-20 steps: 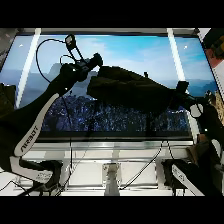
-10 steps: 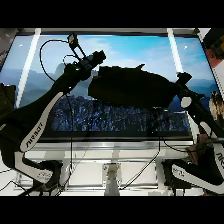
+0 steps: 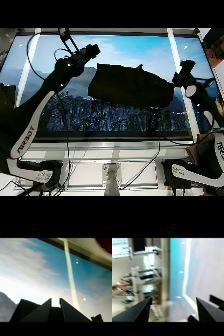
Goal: Fold the clothes and pants, and hang the long-sleeved shirts on hangers.
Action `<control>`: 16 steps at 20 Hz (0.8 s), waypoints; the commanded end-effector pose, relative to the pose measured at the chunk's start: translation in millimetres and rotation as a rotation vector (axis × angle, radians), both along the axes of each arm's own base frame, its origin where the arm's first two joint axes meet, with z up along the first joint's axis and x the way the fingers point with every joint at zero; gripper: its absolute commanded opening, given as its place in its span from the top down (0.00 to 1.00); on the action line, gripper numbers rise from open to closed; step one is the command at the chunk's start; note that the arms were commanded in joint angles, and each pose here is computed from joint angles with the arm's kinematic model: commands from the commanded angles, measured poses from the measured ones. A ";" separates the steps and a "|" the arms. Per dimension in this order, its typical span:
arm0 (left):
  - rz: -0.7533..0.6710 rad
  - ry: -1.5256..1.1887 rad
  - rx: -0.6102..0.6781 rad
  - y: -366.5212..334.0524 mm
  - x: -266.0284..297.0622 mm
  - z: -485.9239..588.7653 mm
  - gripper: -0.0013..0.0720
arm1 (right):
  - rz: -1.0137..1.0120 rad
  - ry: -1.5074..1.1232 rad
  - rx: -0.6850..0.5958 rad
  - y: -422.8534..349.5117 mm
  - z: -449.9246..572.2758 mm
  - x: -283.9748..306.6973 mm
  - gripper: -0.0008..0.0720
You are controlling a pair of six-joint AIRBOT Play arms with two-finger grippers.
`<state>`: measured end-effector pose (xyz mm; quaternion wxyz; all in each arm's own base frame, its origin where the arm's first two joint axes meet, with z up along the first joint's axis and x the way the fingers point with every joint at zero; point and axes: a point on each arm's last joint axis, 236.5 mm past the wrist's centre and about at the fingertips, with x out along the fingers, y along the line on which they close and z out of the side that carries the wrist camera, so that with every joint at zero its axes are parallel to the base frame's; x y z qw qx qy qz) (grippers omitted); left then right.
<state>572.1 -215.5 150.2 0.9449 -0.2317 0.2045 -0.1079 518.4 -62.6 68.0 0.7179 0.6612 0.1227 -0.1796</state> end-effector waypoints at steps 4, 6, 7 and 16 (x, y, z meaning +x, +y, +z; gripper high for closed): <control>0.080 0.072 0.197 82.1 -56.3 61.3 0.79 | 0.595 0.556 -0.389 -36.1 -39.6 -87.1 0.15; 0.070 0.045 0.239 91.8 -81.5 91.3 0.79 | 0.752 0.558 -0.251 -28.9 -48.5 -105.7 0.15; 0.054 0.017 0.242 90.1 -93.3 107.9 0.79 | 0.854 0.498 -0.169 -14.1 -48.5 -107.6 0.15; 0.002 -0.009 0.260 80.7 -138.3 140.8 0.79 | 1.063 0.402 -0.069 1.0 -68.5 -99.4 0.07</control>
